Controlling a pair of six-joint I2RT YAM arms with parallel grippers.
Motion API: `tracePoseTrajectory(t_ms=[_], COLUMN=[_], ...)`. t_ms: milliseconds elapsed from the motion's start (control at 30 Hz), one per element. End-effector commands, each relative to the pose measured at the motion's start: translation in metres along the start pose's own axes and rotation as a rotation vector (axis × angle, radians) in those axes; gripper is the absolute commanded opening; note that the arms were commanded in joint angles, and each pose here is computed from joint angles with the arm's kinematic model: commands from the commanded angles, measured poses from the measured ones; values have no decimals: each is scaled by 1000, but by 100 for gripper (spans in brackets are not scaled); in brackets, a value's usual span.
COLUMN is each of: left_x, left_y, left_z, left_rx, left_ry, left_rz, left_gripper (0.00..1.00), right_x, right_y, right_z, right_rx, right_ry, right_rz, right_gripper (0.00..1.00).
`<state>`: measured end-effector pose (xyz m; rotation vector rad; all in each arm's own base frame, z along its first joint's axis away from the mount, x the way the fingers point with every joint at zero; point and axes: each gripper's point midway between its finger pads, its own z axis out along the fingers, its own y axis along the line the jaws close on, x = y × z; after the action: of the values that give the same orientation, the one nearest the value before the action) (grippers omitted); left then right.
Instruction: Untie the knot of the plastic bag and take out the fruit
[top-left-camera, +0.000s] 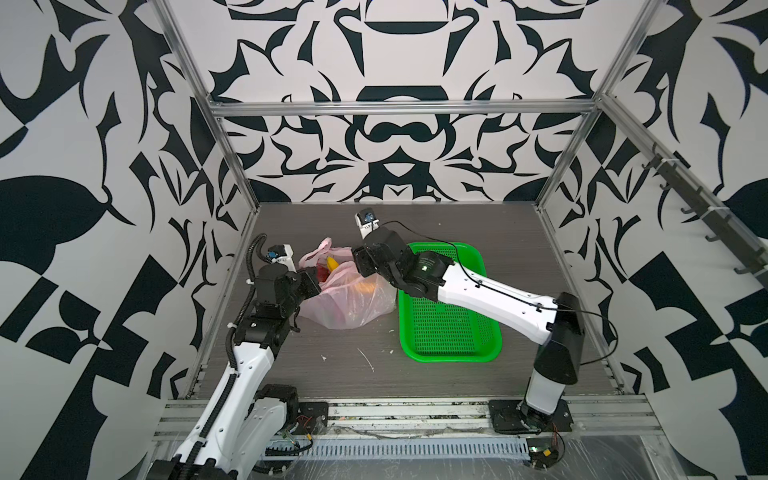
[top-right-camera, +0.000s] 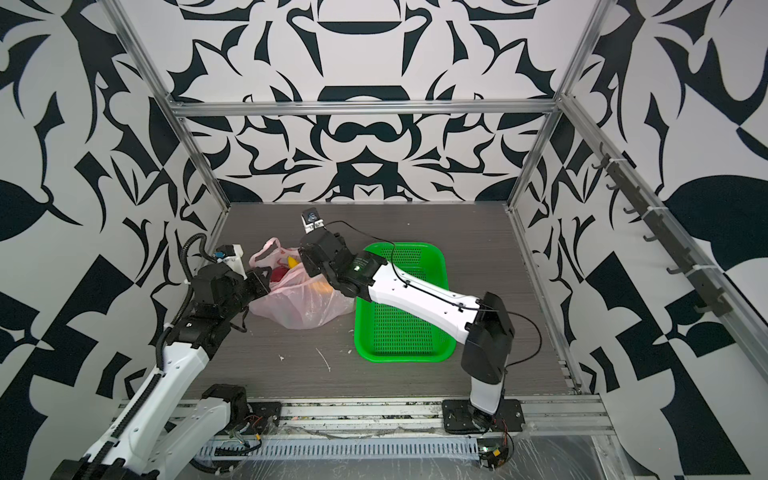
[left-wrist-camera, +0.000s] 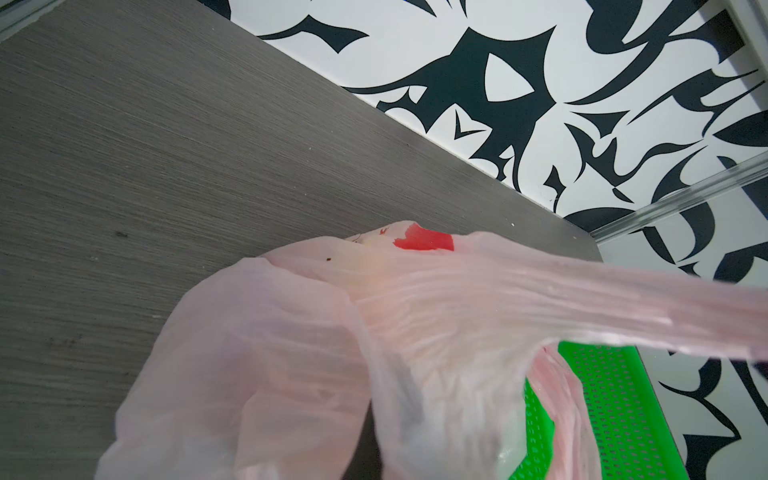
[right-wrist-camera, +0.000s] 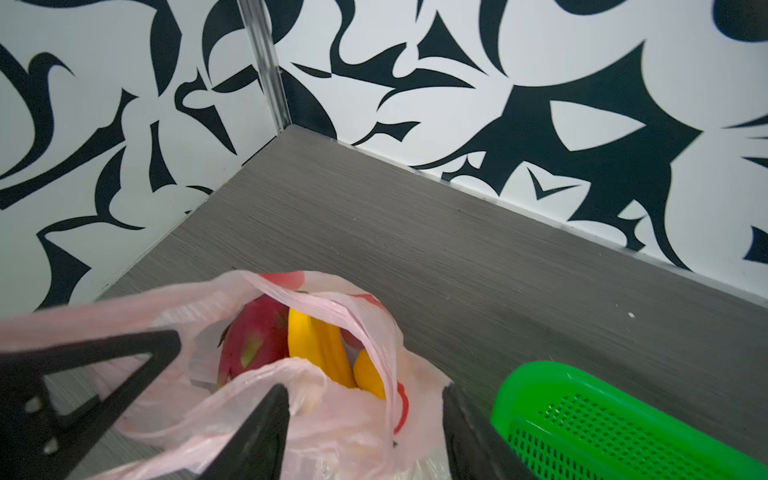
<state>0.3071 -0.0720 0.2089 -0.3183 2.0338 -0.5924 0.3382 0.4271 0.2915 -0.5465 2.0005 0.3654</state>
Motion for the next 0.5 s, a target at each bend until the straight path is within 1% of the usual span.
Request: tracePoseTrajectory(t_ms=[0, 133, 233, 467], left_x=[-1, 1, 1, 6], left_y=[-3, -2, -1, 1], left_z=[-1, 0, -1, -1], left_rx=[30, 34, 36, 36], left_ry=[-22, -24, -26, -22], left_rz=[-6, -13, -14, -8], left_gripper=[0, 0, 0, 0], right_x=[6, 11, 11, 13], right_y=[13, 17, 17, 20], right_z=[10, 29, 41, 63], right_rx=[-41, -38, -33, -40], right_ry=[71, 105, 107, 106], right_rz=[-124, -180, -207, -317], right_gripper=[64, 65, 65, 68])
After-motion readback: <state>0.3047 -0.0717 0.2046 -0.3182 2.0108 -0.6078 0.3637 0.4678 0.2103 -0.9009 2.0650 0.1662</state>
